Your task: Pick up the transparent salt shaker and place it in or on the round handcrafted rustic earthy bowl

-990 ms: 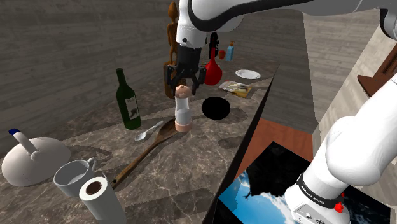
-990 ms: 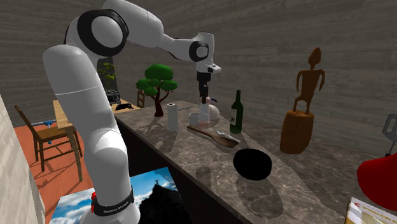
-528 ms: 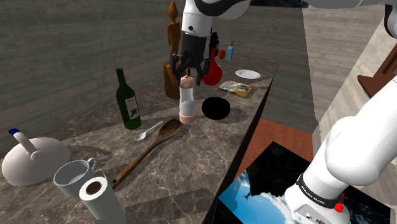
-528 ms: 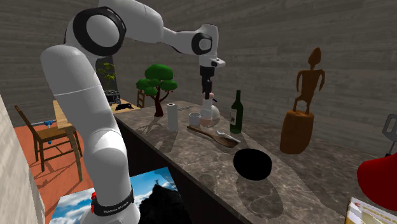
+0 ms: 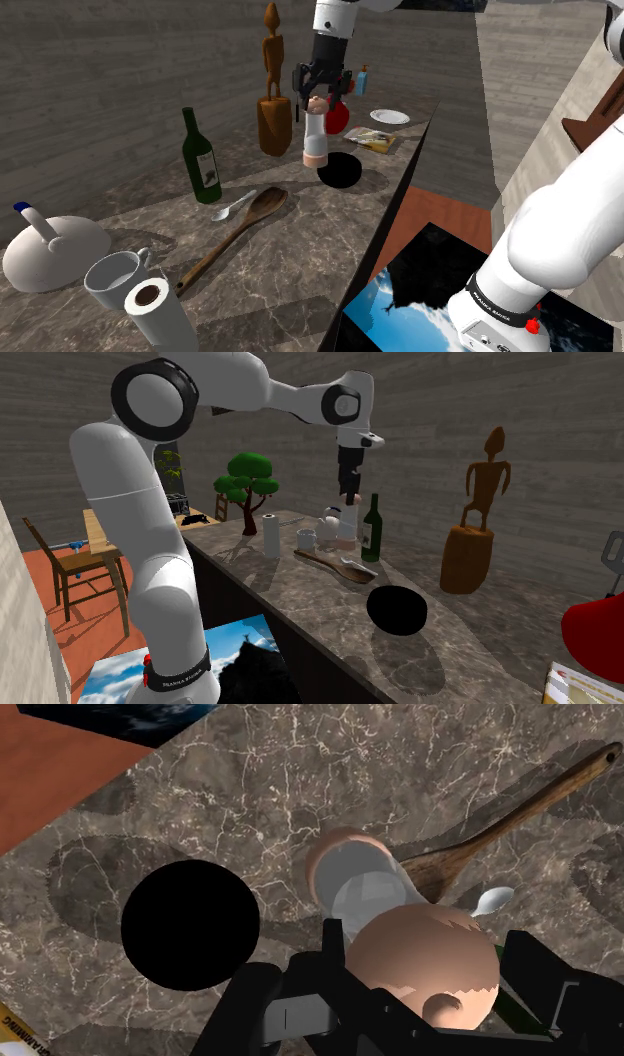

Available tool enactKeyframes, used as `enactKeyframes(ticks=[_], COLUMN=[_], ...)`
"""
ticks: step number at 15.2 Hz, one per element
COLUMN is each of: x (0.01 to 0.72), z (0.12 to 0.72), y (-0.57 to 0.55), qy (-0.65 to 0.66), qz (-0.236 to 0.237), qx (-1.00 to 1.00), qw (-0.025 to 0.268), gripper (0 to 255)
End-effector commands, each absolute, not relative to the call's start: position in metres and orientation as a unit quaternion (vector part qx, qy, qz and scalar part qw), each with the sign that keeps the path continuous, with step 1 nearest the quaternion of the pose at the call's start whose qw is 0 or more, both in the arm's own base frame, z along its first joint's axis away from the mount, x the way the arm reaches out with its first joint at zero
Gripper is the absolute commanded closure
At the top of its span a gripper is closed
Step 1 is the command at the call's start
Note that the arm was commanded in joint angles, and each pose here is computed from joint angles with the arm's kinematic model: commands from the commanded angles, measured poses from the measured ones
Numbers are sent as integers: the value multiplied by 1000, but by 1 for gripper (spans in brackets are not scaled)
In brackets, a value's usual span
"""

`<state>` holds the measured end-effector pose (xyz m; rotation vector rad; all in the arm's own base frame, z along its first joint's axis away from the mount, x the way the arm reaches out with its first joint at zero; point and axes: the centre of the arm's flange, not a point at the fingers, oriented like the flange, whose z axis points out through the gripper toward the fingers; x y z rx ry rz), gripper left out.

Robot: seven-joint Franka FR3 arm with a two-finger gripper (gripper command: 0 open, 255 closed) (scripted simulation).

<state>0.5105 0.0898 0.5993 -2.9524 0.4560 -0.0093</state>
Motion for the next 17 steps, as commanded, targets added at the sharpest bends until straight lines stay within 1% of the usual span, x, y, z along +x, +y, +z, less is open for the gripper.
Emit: enactKeyframes(ticks=[1, 14, 17], x=[515, 557, 559], z=[602, 640, 631], y=[67, -95, -103], qy=[151, 151, 151], qz=[-3, -3, -3], qx=[-985, -985, -985], qw=[77, 77, 77], gripper=[255, 255, 255])
